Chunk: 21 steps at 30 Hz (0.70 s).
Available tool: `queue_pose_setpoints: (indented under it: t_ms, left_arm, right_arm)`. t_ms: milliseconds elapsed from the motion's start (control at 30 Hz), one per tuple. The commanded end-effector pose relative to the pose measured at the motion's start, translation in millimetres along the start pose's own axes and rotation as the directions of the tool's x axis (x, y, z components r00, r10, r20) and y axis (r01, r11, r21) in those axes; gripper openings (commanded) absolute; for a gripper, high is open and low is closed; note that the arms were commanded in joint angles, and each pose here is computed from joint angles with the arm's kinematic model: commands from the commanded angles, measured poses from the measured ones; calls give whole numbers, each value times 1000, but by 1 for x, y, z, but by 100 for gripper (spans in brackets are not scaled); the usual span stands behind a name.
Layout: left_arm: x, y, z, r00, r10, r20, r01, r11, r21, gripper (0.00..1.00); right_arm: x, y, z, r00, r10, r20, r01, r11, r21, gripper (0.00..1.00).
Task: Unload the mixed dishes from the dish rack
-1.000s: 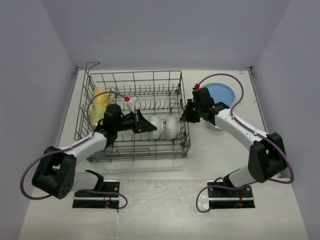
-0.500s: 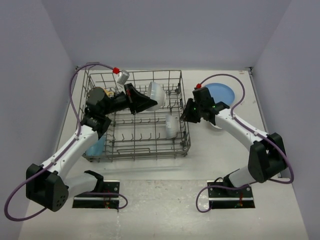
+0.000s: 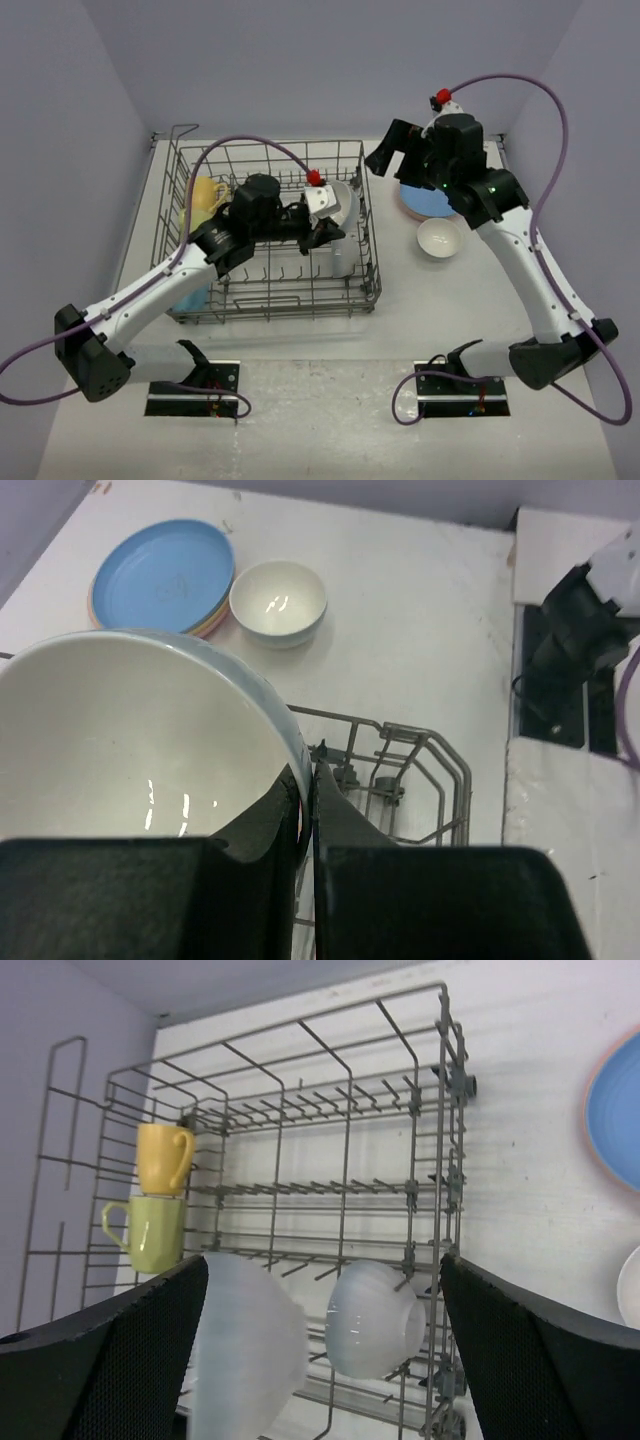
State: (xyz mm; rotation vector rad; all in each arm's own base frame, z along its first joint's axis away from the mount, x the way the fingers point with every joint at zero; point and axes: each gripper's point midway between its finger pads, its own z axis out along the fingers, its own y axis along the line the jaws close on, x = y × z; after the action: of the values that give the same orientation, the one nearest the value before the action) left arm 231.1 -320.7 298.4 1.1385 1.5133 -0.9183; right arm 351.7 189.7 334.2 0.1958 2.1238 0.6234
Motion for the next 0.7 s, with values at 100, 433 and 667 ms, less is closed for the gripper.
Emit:
queue_pose_setpoints:
  t_ms: [100, 433, 667]
  left_arm:
    - [-37, 27, 20, 953, 287, -97, -295, 952, -86, 0]
    - [-26, 20, 69, 888, 392, -240, -401, 916, 13, 0]
    - [-34, 21, 70, 876, 412, -251, -431, 902, -21, 0]
  right_arm:
    - [-2, 17, -47, 980, -195, -26, 191, 977, -96, 99]
    - [37, -5, -25, 927, -291, -236, 293, 956, -30, 99]
    - [39, -39, -8, 932, -231, -281, 286, 942, 175, 43]
